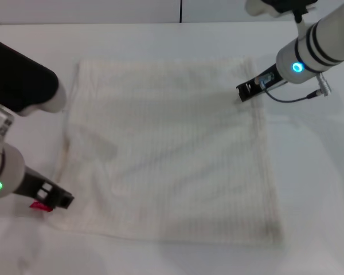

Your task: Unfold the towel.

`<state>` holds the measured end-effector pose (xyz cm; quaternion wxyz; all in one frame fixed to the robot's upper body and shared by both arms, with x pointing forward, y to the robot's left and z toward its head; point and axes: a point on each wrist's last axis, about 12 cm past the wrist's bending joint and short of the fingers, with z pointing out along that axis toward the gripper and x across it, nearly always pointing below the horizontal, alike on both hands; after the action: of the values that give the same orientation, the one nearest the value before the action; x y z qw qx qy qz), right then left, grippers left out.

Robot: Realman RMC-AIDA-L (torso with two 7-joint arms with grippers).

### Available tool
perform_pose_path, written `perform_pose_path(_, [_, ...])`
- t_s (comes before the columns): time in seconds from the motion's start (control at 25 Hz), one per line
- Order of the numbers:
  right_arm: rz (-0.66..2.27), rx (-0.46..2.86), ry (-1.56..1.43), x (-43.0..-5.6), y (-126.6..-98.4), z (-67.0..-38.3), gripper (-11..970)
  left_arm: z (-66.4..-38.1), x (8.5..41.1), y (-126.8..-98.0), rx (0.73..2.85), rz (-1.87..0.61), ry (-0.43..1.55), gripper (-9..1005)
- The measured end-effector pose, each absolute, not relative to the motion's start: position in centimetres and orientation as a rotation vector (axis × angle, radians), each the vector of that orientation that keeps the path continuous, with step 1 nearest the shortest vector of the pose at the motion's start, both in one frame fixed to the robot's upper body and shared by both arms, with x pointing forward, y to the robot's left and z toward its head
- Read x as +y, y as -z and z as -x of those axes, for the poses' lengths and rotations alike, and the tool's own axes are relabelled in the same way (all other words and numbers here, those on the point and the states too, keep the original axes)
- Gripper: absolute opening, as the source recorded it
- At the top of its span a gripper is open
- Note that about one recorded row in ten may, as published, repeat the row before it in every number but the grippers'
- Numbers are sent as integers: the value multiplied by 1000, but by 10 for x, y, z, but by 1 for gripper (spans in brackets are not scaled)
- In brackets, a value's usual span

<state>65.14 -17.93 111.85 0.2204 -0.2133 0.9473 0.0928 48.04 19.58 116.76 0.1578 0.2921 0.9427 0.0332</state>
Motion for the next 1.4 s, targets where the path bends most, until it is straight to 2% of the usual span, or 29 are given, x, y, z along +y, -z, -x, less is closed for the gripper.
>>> perform_pose_path(0.12, [592, 2584, -259, -182, -1128, -651, 13, -482, 200, -1176, 2665, -835, -115, 602])
perform_pose_path(0.16, [595, 2570, -256, -183, -1131, -650, 13, -488, 207, -1191, 2593, -821, -129, 626])
perform_pose_path(0.28, [640, 2426, -206, -185, -1146, -643, 13, -505, 215, -1205, 2456, -805, -136, 697])
perform_pose_path(0.4, [647, 2252, -173, -187, -1163, -629, 14, -528, 228, -1214, 2197, -764, -149, 698])
perform_pose_path(0.44, [647, 2252, -173, -187, -1163, -629, 14, -528, 228, -1214, 2197, -764, -149, 698])
perform_pose_path(0.48, [649, 2128, -157, -187, -1174, -615, 14, -534, 234, -1220, 2032, -723, -176, 698])
perform_pose_path(0.52, [649, 2128, -157, -187, -1174, -615, 14, -534, 234, -1220, 2032, -723, -176, 698])
perform_pose_path(0.56, [649, 1984, -134, -187, -1180, -597, 14, -537, 242, -1223, 1863, -656, -213, 699])
perform_pose_path(0.6, [649, 1984, -134, -187, -1180, -597, 14, -537, 242, -1223, 1863, -656, -213, 699])
perform_pose_path(0.64, [645, 1839, -113, -184, -1186, -580, 14, -537, 246, -1224, 1776, -620, -228, 699])
perform_pose_path(0.72, [632, 1774, -101, -184, -1186, -571, 14, -534, 253, -1220, 1627, -545, -253, 699])
perform_pose_path(0.76, [575, 1659, -86, -185, -1184, -556, 14, -530, 261, -1210, 1497, -476, -278, 700])
perform_pose_path(0.8, [575, 1659, -86, -185, -1184, -556, 14, -530, 261, -1210, 1497, -476, -278, 700])
perform_pose_path(0.84, [544, 1624, -81, -186, -1180, -550, 14, -526, 266, -1201, 1447, -442, -289, 700])
perform_pose_path(0.88, [458, 1543, -60, -193, -1168, -538, 15, -518, 274, -1180, 1354, -378, -301, 700])
perform_pose_path(0.92, [458, 1543, -60, -193, -1168, -538, 15, -518, 274, -1180, 1354, -378, -301, 700])
perform_pose_path(0.96, [364, 1474, -35, -202, -1147, -526, 15, -511, 281, -1155, 1303, -310, -289, 701])
perform_pose_path(1.04, [315, 1428, -25, -206, -1136, -518, 15, -507, 284, -1146, 1291, -277, -280, 701])
perform_pose_path(1.12, [222, 1346, -13, -220, -1110, -501, 15, -498, 293, -1122, 1273, -200, -264, 702])
perform_pose_path(1.16, [126, 1271, -1, -239, -1087, -484, 15, -493, 299, -1107, 1277, -172, -257, 702])
perform_pose_path(1.2, [126, 1271, -1, -239, -1087, -484, 15, -490, 302, -1097, 1274, -150, -247, 702])
perform_pose_path(1.36, [-15, 1164, 119, -283, -1049, -444, 16, -473, 326, -1051, 1311, -27, -159, 722])
perform_pose_path(1.4, [-15, 1164, 119, -283, -1049, -444, 16, -473, 326, -1051, 1311, -27, -159, 727])
